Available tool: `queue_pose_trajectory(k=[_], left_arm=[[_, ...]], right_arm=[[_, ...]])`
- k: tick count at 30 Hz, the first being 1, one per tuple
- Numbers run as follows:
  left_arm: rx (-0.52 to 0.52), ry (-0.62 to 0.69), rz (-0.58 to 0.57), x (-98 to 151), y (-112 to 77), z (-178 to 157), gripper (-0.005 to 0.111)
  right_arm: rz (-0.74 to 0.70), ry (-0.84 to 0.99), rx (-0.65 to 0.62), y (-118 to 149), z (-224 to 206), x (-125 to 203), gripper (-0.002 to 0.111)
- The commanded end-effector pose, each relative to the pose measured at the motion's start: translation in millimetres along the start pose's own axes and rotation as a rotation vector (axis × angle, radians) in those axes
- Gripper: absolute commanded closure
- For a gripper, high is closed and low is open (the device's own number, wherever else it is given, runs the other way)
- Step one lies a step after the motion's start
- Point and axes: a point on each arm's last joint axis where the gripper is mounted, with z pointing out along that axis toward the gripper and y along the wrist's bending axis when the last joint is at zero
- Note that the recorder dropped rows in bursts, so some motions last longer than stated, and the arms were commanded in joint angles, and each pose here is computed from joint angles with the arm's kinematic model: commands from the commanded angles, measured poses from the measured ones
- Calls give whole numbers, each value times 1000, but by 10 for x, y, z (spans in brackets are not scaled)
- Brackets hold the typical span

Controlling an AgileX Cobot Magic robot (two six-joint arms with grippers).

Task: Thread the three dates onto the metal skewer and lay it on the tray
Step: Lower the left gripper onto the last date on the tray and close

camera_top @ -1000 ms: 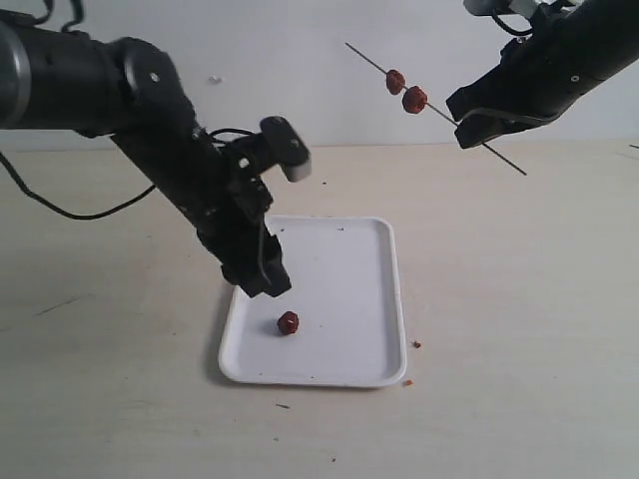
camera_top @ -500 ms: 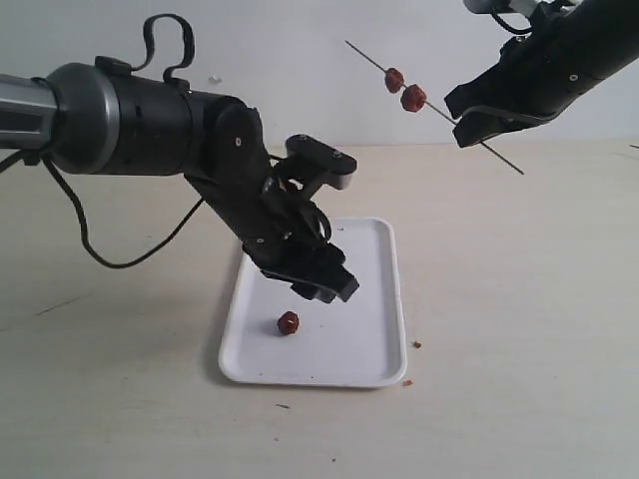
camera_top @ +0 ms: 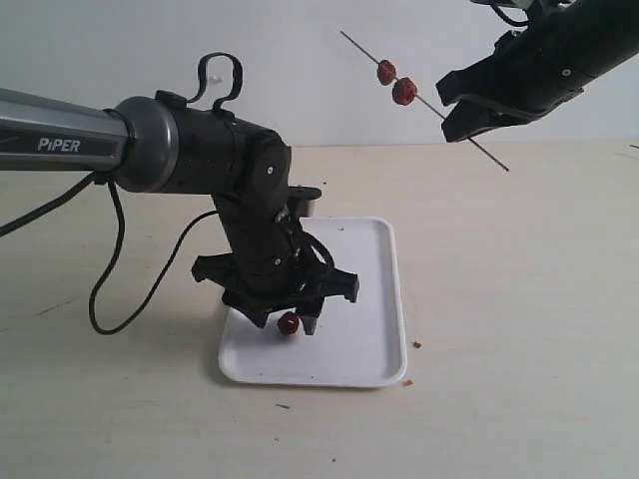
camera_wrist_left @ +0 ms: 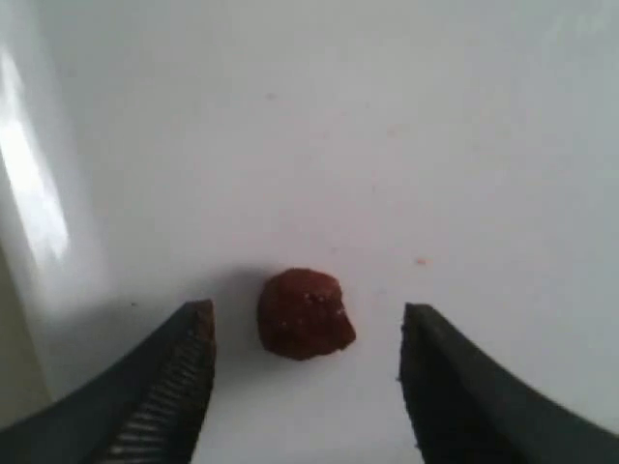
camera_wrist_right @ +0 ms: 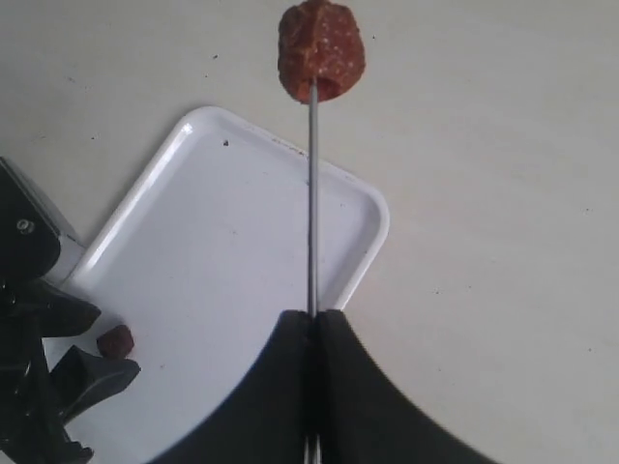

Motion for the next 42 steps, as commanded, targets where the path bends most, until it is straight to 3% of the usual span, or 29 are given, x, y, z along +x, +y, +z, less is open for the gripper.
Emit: queue_pose_trajectory(k=[1,13,23,42], left_arm=[[40,28,-47,18,-57,24,50],[32,13,-46,-9,-44,216,51],[20,1,-15,-19,-33,216,72],[-10,-3,54,-22,-6,217,72]], right_arm=[[12,-19,-13,19,-33,-25,108],[4,-8,-31,36,-34,-15,108],[4,-6,-33,38,-34,-13,108],[4,-4,-34,39,-34,-12,108]])
